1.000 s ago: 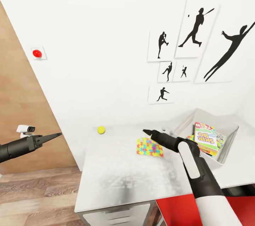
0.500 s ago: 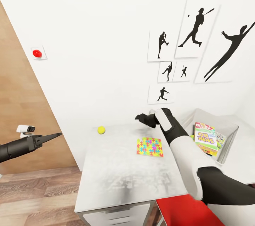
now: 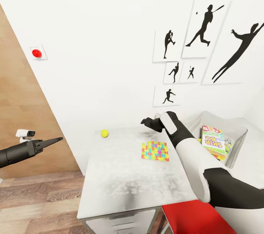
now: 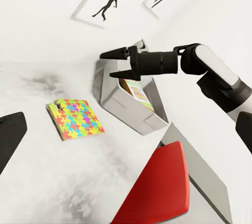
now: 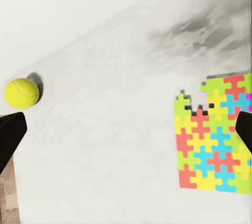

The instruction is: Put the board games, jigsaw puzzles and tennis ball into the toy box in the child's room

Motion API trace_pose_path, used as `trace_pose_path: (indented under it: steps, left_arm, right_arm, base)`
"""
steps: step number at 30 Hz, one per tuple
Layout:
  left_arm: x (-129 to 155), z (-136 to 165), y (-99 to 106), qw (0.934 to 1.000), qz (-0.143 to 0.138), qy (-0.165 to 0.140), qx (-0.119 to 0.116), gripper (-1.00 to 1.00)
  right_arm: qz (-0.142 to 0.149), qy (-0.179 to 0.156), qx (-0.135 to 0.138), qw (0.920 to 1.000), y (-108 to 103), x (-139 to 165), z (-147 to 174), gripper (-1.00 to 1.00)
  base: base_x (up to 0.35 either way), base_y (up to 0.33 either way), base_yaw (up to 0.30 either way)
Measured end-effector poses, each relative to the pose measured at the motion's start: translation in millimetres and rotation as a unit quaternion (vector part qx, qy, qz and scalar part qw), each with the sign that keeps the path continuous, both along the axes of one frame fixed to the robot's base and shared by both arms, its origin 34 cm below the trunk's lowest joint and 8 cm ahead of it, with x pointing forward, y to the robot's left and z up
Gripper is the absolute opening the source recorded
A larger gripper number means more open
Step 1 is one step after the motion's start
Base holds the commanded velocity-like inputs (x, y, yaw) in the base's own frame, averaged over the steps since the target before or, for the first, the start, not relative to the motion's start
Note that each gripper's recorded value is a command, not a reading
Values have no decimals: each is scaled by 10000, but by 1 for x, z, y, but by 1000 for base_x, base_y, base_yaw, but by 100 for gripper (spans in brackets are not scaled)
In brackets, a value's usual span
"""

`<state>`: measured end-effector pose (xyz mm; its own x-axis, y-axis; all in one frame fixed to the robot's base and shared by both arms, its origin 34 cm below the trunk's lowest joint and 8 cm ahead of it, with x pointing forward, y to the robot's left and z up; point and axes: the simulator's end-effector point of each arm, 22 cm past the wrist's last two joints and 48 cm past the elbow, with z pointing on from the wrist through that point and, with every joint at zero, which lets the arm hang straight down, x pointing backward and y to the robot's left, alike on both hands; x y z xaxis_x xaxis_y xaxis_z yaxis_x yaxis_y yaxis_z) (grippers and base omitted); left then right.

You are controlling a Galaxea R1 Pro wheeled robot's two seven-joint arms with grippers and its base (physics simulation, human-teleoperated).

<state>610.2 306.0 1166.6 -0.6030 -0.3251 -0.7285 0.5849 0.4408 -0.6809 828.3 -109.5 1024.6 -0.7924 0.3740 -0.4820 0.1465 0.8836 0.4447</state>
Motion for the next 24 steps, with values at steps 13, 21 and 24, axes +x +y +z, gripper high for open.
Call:
trace_pose_path:
  steps: [13,21,24]
  left_arm:
    - [4,-9,5,9999,70,80,-28,100]
    - [6,-15,5,9999,76,143,-27,100]
    - [6,-18,5,9998,74,170,-29,100]
  right_arm:
    - [-93,69,-46,9999,-9,3,-17,100]
    - [-106,-19,-626,9980,-22,6,-37,100]
    - [-115,-7,-743,9972,-27,6,-45,100]
  base:
    - [0,0,0]
    - [0,0,0]
    - [0,0,0]
